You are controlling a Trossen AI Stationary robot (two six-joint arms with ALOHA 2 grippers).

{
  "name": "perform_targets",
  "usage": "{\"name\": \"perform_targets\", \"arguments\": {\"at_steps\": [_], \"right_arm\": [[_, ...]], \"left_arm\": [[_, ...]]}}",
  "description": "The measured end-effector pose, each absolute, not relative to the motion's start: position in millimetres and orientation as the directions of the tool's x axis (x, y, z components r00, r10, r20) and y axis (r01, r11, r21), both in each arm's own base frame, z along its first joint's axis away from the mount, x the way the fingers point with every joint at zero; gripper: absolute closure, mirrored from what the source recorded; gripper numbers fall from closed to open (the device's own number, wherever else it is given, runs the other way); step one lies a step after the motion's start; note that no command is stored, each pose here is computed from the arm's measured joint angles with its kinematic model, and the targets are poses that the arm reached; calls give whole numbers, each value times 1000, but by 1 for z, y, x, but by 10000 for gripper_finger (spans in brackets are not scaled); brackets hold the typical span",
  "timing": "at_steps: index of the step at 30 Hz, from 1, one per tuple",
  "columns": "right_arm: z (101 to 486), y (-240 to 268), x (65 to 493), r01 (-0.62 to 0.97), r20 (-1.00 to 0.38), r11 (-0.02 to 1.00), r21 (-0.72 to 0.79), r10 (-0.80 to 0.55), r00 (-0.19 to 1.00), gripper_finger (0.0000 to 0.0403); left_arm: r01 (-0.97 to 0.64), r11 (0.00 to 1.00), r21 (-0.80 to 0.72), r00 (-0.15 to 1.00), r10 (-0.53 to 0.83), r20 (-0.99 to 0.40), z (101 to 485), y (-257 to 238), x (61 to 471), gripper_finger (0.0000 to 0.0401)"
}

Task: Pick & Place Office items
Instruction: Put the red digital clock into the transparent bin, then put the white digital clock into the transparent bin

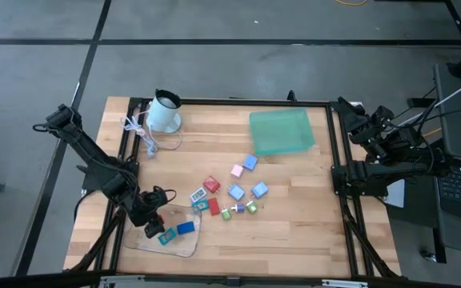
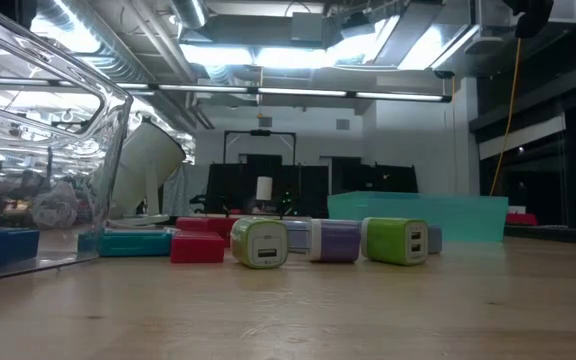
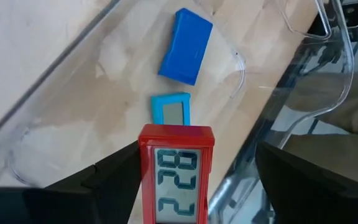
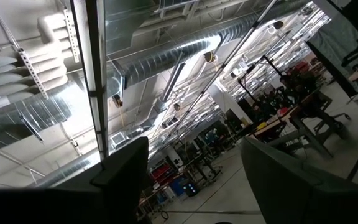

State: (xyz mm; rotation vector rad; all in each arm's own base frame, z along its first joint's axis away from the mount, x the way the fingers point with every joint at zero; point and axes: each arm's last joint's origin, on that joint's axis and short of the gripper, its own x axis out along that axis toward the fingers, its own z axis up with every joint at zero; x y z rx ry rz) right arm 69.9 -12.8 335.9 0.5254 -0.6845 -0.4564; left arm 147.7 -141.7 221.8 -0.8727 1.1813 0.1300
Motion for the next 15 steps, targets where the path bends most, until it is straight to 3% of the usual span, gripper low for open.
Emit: {"name": "perform_targets", "arguments": {"at_steps": [10,15], "right_arm": [[336,-13,70,236,468,782,576,-553,689,142],[335,-13,70,237,466,783,575,-552,692,142]], "left_arm": [[-556,611,-563,434,-365,-824,224,-144,150,75],[-628,596,-500,289,-419,-861,217,-142,147,72]]}}
